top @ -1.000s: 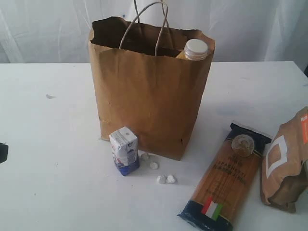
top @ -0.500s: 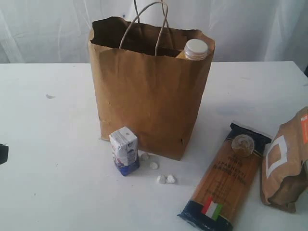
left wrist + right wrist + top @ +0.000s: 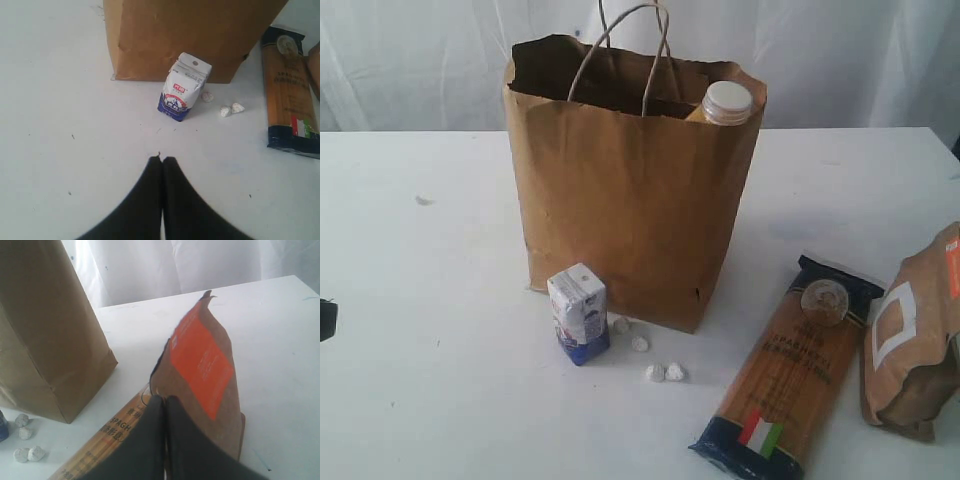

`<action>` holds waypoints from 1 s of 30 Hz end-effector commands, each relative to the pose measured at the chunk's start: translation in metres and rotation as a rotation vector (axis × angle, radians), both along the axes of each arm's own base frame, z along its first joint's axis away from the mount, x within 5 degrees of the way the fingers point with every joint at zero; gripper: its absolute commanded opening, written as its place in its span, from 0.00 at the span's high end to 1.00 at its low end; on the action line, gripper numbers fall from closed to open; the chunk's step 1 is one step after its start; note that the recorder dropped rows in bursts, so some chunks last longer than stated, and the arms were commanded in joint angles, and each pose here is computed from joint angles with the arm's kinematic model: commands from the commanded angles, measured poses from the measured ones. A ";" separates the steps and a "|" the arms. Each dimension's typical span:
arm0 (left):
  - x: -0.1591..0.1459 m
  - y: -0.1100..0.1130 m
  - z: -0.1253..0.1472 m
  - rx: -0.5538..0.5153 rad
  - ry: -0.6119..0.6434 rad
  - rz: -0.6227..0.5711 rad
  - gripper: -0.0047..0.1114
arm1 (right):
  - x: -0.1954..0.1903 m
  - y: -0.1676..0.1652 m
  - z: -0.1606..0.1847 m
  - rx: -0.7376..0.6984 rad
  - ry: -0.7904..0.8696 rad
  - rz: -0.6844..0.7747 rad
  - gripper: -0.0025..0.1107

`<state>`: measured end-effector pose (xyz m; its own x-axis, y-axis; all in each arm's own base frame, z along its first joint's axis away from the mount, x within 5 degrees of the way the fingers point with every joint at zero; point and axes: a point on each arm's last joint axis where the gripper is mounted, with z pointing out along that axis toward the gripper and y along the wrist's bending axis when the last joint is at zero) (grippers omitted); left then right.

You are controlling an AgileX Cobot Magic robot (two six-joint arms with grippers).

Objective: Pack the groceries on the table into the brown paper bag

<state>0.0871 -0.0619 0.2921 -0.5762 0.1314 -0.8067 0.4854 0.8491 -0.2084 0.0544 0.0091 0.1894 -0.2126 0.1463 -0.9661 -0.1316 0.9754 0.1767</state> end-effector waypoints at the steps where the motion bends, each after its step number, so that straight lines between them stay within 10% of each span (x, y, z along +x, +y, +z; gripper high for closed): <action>1: -0.002 0.000 -0.002 -0.009 0.014 0.000 0.96 | 0.000 0.000 0.000 0.000 -0.014 -0.004 0.98; 30: -0.025 0.016 -0.018 -0.057 -0.137 0.008 0.96 | 0.000 0.000 0.000 0.000 -0.014 -0.004 0.98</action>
